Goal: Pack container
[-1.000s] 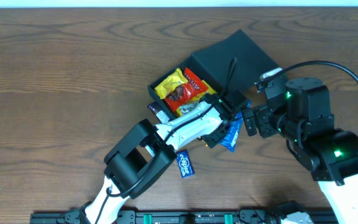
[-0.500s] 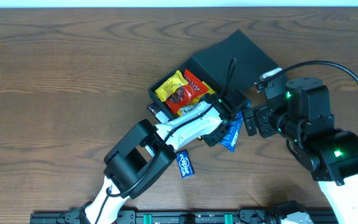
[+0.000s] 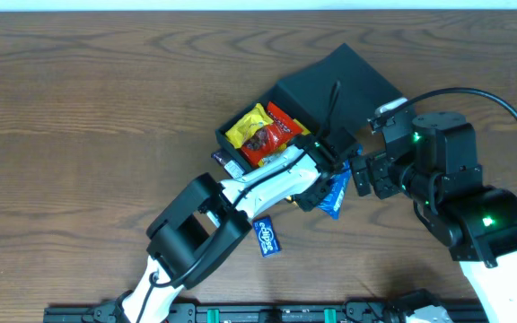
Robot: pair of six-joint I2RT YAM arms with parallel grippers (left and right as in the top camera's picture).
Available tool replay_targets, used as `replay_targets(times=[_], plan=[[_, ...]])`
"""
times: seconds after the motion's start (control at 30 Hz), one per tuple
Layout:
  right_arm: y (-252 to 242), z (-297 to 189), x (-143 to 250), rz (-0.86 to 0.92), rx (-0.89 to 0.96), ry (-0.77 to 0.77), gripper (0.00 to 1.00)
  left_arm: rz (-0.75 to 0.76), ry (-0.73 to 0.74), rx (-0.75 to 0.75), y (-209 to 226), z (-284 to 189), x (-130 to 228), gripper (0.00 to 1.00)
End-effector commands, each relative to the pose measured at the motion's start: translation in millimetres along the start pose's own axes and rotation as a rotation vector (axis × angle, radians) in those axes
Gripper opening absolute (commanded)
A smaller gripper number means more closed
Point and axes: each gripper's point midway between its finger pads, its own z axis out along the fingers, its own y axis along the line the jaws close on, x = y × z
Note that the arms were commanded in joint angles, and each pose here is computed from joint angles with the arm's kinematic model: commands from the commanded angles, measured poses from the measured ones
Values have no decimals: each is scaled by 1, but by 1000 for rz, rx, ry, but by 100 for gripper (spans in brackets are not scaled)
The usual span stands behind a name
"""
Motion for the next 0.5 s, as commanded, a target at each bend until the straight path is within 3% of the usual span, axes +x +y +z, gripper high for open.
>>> replay_targets(times=[0.0, 0.47], plan=[[-4, 0, 1, -6, 13, 3, 99, -2, -86, 8, -3, -30, -14, 47], [-4, 0, 1, -6, 13, 2, 99, -5, -101, -2, 0, -34, -18, 44]])
